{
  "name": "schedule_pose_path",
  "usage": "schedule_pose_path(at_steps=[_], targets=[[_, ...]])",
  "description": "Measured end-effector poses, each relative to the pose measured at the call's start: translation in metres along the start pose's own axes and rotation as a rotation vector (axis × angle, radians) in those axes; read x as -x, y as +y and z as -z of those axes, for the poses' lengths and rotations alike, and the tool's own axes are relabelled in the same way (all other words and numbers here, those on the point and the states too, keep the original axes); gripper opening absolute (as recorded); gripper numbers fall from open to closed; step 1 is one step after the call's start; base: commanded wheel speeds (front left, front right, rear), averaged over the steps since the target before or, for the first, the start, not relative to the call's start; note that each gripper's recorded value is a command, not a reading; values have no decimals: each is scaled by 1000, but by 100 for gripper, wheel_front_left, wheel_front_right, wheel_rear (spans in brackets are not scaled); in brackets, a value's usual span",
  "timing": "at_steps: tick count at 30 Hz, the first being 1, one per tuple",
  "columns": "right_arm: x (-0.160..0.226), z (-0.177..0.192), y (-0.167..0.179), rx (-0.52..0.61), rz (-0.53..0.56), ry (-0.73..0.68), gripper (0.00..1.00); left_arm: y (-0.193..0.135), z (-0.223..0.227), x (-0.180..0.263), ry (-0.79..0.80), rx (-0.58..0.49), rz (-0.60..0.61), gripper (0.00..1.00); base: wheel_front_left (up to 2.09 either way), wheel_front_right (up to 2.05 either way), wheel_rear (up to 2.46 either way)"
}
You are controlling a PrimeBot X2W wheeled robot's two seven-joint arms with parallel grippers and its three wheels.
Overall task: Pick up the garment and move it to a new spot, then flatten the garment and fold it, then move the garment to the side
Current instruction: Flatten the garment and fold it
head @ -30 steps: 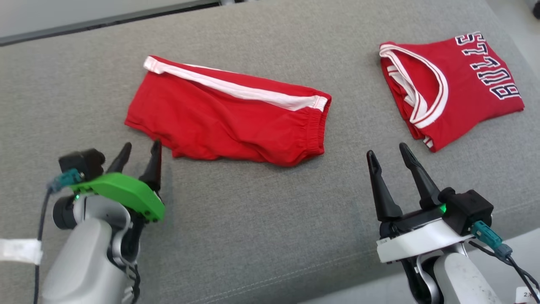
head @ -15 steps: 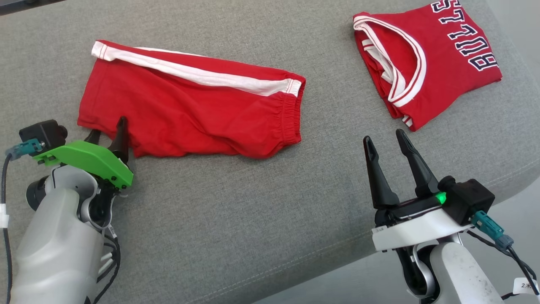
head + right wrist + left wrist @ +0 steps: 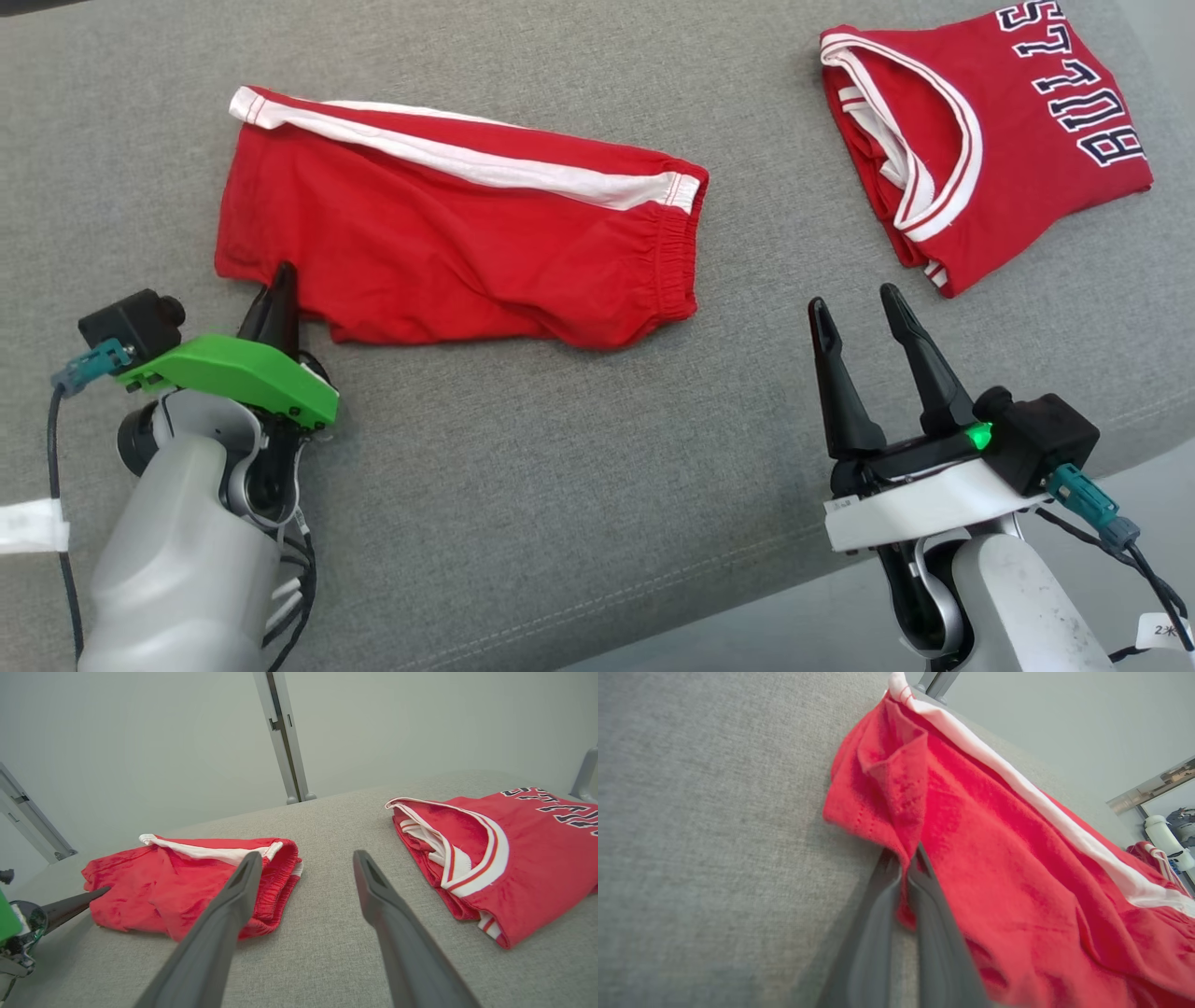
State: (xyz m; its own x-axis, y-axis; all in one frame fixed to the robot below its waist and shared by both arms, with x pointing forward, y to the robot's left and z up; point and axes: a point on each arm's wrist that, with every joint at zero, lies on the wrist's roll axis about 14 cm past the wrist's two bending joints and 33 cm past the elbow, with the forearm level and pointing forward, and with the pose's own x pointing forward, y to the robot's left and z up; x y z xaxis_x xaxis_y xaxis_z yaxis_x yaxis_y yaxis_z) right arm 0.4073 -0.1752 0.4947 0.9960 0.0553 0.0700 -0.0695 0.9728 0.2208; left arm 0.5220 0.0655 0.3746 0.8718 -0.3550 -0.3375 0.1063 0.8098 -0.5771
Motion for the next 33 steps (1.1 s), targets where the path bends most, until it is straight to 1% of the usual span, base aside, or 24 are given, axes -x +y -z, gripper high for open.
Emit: schedule_pose_path(at_steps=[7, 10, 16, 20, 25, 32, 33], targets=[[-4, 3, 8, -11, -26, 4, 100, -1, 8, 26, -61, 29, 2, 0, 0, 0, 0], [-4, 4, 11, -9, -42, 8, 100, -2, 10, 39, -88, 75, 0, 0, 0, 0, 0], [-7, 5, 22, -14, -82, 9, 100, 2, 9, 64, -134, 85, -36, 0, 0, 0, 0], [-7, 4, 26, -15, -97, 8, 100, -4, 13, 78, -145, 97, -36, 0, 0, 0, 0], [-6, 3, 30, -18, -110, 5, 100, -1, 16, 95, -159, 125, -68, 0, 0, 0, 0], [-3, 3, 35, -23, -125, 10, 100, -3, 20, 106, -137, 133, -79, 0, 0, 0, 0], [-2, 3, 36, -25, -127, 10, 100, -3, 21, 107, -128, 131, -85, 5, 0, 0, 0]])
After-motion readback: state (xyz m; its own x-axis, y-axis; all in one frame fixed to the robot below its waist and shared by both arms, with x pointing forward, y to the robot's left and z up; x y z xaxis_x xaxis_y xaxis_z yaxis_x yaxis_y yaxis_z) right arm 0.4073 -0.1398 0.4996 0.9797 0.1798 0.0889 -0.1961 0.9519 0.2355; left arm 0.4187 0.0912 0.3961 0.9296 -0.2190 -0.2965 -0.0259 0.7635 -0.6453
